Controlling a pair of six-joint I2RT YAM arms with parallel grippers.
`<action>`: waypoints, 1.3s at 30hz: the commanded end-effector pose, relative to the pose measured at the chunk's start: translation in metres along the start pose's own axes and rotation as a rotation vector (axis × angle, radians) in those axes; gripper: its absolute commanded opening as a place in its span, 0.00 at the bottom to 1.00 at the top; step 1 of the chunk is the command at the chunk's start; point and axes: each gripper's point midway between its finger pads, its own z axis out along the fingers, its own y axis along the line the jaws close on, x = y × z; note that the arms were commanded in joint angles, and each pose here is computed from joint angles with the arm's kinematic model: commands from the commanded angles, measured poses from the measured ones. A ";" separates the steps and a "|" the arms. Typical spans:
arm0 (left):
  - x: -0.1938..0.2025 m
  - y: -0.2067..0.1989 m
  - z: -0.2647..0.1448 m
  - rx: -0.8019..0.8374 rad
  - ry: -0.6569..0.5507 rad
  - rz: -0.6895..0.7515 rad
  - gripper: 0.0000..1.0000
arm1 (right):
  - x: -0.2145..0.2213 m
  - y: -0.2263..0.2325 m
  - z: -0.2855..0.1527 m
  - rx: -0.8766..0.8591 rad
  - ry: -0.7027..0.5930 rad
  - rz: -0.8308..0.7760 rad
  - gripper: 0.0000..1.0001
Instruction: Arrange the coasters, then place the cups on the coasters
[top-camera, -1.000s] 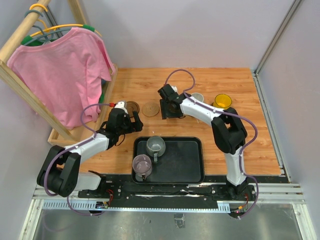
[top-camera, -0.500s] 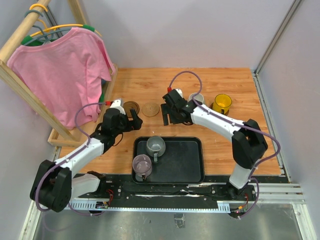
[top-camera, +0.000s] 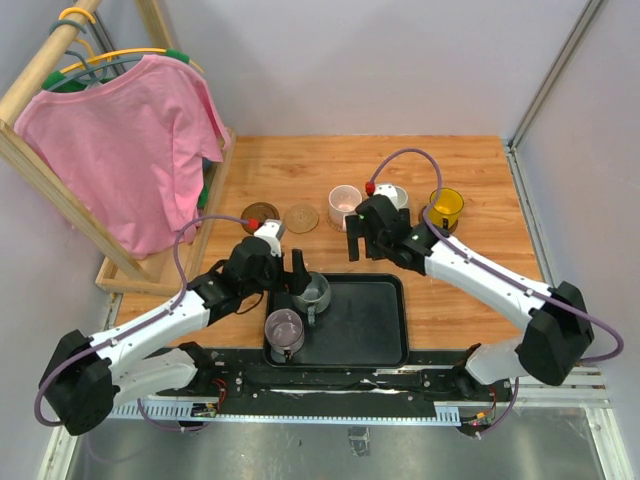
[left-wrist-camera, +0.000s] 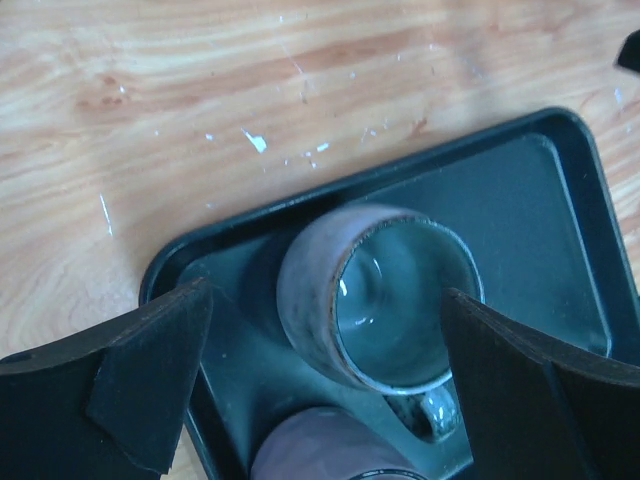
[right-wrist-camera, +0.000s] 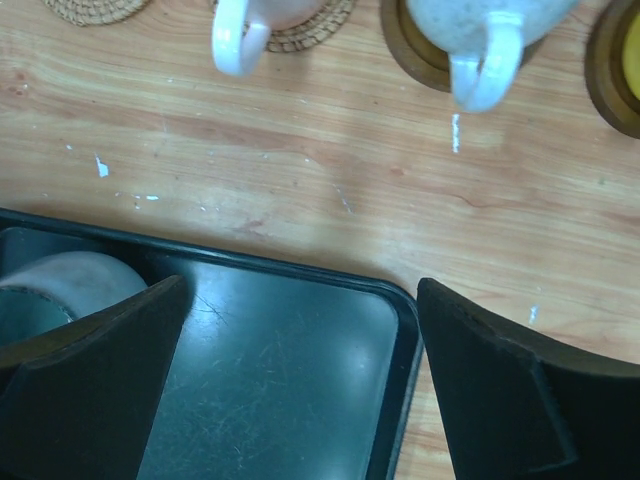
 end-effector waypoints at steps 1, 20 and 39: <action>0.013 -0.007 -0.008 -0.036 0.070 0.027 1.00 | -0.006 -0.020 -0.013 0.065 -0.081 0.024 0.98; 0.077 -0.050 -0.012 0.024 0.263 0.106 1.00 | 0.002 -0.031 -0.020 0.064 -0.115 0.045 0.98; 0.099 -0.025 0.013 -0.084 0.301 0.197 0.62 | 0.003 -0.031 -0.012 0.097 -0.102 0.049 0.98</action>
